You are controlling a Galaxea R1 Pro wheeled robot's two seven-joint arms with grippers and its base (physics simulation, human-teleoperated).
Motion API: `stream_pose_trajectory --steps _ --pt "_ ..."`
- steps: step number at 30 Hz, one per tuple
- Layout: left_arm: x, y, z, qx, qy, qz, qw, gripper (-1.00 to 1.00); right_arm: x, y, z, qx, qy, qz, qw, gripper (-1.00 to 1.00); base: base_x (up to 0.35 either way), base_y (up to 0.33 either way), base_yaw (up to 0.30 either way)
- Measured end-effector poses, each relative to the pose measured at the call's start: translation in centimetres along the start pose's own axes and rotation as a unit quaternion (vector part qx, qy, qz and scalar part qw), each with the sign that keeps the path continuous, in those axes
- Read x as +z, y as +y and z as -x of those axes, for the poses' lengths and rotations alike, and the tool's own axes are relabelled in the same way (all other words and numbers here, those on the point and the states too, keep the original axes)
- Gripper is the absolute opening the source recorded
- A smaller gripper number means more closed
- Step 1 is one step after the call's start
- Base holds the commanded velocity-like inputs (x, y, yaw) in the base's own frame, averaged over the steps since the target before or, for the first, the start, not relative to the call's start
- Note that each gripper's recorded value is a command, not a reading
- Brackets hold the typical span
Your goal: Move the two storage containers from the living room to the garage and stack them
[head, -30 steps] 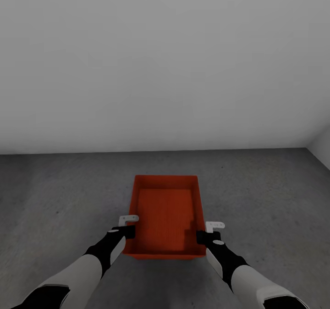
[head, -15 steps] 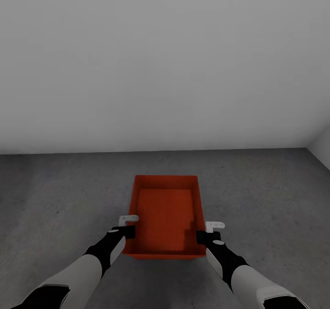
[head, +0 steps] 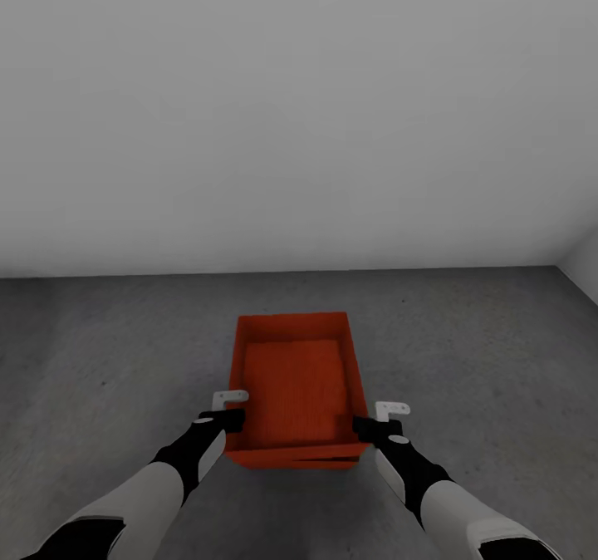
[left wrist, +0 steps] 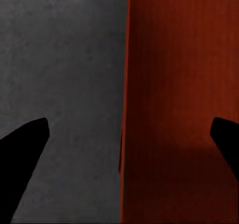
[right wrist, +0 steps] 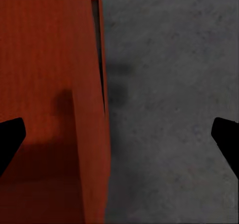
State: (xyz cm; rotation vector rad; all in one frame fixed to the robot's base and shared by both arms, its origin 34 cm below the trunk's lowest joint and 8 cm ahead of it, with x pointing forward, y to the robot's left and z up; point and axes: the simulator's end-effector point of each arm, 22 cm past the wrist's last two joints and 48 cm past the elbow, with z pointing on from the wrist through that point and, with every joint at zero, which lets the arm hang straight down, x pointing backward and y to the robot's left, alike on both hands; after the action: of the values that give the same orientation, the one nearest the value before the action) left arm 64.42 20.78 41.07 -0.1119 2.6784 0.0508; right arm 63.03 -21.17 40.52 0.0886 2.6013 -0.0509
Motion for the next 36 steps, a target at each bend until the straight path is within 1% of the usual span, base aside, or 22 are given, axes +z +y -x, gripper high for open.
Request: stream_pose_trajectory --steps 8,23,36 --pt "0.0 -0.1 0.5 0.000 -0.007 0.000 1.0000 1.00 0.0 0.2 0.0 0.000 -0.001 0.000 1.0000 1.00 0.000 0.000 0.000" --pt "-0.1 -0.3 0.6 -0.001 -0.007 -0.001 1.0000 1.00 0.0 0.2 0.0 0.000 -0.001 0.000 1.0000 1.00 0.000 0.000 0.000" --pt "-2.2 -0.2 2.1 -0.001 -0.009 -0.001 1.0000 1.00 -2.0 0.3 1.5 -0.001 0.000 0.001 1.0000 1.00 0.000 0.000 0.000"
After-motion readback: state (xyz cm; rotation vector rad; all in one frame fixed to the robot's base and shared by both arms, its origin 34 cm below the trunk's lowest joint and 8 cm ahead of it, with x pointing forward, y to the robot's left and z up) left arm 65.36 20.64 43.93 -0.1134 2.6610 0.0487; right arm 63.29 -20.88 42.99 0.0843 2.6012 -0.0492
